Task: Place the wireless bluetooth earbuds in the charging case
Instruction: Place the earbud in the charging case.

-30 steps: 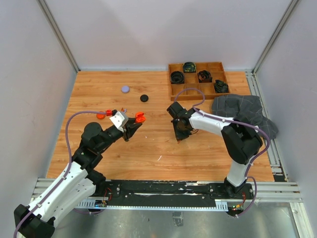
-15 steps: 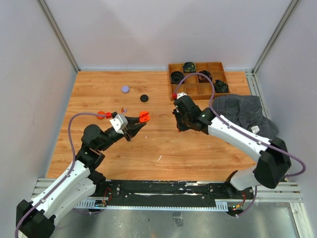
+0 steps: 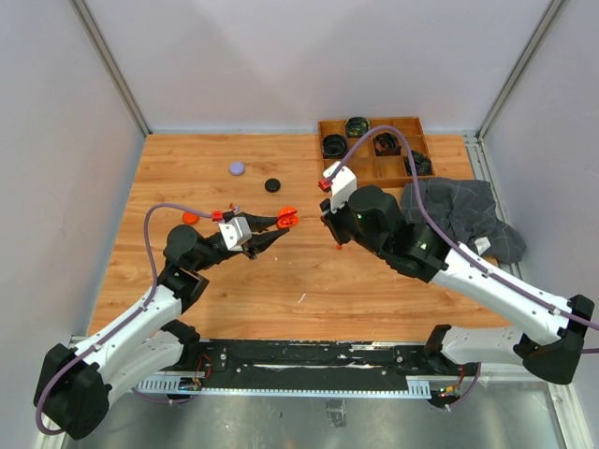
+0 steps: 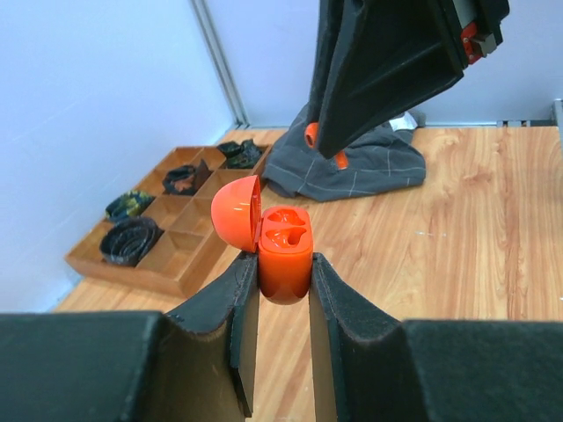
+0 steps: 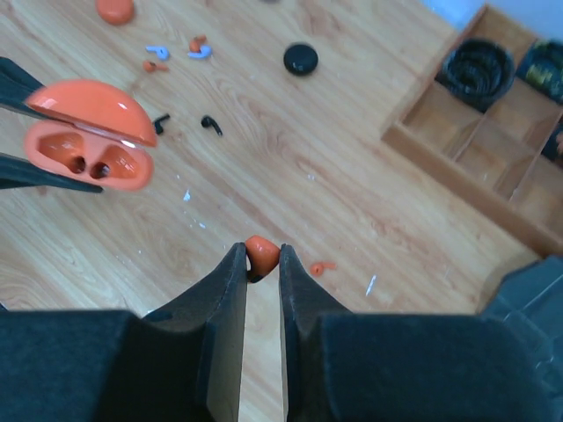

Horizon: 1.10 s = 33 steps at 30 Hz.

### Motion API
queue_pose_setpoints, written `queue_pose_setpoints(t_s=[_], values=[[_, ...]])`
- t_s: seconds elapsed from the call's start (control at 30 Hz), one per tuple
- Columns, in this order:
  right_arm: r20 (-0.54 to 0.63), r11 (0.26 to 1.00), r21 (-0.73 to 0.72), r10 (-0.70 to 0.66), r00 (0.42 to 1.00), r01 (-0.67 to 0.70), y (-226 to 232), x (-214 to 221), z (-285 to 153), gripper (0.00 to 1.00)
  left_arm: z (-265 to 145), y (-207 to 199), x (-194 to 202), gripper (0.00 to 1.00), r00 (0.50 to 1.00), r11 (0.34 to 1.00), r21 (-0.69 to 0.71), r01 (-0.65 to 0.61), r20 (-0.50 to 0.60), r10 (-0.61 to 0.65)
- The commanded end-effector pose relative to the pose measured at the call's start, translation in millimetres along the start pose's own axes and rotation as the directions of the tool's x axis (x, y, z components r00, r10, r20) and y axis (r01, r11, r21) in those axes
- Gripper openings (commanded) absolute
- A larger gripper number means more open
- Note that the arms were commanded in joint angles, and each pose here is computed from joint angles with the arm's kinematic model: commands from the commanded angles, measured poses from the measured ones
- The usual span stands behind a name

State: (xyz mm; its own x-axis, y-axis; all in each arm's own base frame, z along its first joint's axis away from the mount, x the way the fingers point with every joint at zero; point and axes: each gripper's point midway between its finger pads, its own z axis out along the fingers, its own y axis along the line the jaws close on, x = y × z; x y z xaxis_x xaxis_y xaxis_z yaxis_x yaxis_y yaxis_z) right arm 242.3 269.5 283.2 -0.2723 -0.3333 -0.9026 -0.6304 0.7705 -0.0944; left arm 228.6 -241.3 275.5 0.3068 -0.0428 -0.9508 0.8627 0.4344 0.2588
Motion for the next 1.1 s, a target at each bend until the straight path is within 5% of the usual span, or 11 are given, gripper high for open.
queue_pose_setpoints(t_s=[0.0,0.4,1.07], values=[[0.192,0.996,-0.018,-0.087,0.978,0.093,13,-49,-13,0.06,4,0,-33,0.00,0.988,0.993,0.032,-0.112,0.112,0.107],[0.389,0.963,-0.143,-0.159,0.908,0.230,65,-82,-31,0.06,-1,-6,-37,0.00,0.991,0.998,0.039,-0.052,0.126,0.047],[0.429,0.942,-0.172,-0.193,0.882,0.289,96,-82,-20,0.07,-5,-9,-42,0.00,0.989,0.998,0.037,-0.048,0.142,0.042]])
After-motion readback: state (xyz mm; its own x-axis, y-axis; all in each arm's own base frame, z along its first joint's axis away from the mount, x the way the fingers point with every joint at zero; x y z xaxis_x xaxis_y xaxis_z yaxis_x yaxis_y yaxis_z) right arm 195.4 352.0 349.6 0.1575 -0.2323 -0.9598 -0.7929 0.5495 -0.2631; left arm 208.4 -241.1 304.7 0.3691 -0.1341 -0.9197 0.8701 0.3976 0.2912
